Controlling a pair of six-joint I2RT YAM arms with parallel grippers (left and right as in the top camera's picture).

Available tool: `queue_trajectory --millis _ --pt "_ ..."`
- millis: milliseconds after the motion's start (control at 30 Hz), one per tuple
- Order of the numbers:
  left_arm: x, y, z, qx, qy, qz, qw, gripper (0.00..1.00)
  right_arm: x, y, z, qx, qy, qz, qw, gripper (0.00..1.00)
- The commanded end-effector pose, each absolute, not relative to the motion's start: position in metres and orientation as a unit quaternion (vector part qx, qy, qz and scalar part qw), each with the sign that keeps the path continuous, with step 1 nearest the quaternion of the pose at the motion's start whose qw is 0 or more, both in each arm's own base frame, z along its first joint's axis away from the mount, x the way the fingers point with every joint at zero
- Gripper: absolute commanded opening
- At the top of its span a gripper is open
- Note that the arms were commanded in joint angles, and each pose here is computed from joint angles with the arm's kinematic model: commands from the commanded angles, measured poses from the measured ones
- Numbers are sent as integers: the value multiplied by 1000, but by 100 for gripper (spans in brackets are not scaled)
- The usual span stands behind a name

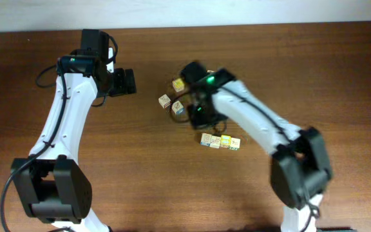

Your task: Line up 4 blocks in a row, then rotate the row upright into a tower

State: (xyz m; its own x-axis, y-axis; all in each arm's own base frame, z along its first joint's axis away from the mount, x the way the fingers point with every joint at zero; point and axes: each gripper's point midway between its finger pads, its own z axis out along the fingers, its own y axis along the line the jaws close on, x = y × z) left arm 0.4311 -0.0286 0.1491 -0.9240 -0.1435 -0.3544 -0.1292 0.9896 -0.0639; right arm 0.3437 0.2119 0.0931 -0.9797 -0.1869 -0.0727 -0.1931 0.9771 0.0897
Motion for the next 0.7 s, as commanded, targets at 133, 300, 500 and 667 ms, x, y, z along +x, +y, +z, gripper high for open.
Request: queue_trajectory --millis 133,300,500,667 --pt "436 -27 153 -78 979 -18 189 99 339 145 40 55 997 55 -14 4" --pt "436 -27 153 -78 979 -18 189 99 326 150 16 49 997 63 -21 4" --pt "436 -27 153 -77 979 -18 189 99 324 153 16 45 997 64 -22 4" --pt "436 -27 153 -77 979 -18 189 99 357 113 80 90 993 73 34 4"
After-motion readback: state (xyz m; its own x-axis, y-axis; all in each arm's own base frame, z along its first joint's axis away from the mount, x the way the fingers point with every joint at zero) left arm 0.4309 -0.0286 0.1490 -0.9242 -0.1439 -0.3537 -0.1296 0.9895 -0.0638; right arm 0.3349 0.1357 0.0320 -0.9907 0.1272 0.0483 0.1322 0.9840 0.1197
